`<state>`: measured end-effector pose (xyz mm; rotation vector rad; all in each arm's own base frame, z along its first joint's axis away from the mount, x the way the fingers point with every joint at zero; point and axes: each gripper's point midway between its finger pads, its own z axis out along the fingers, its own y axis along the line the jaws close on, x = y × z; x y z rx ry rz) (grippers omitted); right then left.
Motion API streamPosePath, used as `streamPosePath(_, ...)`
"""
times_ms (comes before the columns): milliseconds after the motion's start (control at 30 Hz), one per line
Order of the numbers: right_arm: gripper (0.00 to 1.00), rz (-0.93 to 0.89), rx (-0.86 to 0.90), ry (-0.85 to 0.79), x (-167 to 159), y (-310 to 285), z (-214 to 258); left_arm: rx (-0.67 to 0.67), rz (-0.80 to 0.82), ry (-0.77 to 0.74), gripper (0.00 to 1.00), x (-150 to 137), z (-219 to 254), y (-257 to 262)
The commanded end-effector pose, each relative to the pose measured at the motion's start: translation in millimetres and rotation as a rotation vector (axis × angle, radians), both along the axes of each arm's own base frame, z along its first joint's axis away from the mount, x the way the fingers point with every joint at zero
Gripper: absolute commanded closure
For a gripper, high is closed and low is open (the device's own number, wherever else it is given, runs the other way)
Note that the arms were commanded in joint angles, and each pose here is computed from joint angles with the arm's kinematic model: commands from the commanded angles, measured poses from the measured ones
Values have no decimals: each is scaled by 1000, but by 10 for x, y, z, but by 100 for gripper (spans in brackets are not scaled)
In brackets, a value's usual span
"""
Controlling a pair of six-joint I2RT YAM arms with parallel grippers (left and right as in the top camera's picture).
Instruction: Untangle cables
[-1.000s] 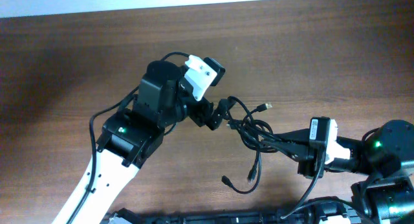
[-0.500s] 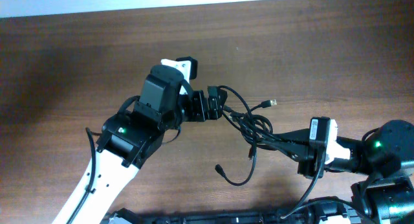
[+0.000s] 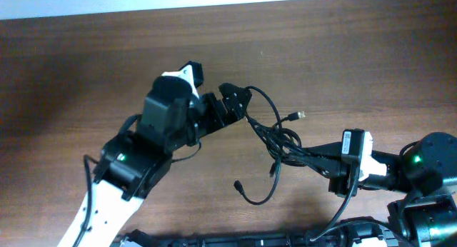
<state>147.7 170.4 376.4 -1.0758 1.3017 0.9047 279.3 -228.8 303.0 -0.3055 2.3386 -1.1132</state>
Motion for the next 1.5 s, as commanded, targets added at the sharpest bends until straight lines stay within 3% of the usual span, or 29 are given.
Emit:
streamPosePath(0,96,24,4,-27,-80,9,61,-52,2,-74,1,-111,293,81)
streamPosePath(133,96,24,4,-27,-80,9,61,33,-89,-256,1,-215,476,147)
streamPosePath(267,96,24,4,-27,-80,9,61,280,-284,-552,1,-233,510,157)
streamPosePath(467,96,25,4,-27,-80,9,61,564,-537,-768,1,-208,279,118)
streamPosePath(533,96,25,4,-28,-81,9,63,566,-658,-795,1,-253,154,-1)
streamPosePath(700,96,25,4,-29,-81,10,64,428,-908,-847,1,-448,-11,-324)
streamPosePath(900,96,25,4,-32,-81,10,68,318,-990,-815,1,-487,-123,-494)
streamPosePath(1467,96,25,4,-31,-81,9,67,342,-1040,-822,1,-375,-349,-699)
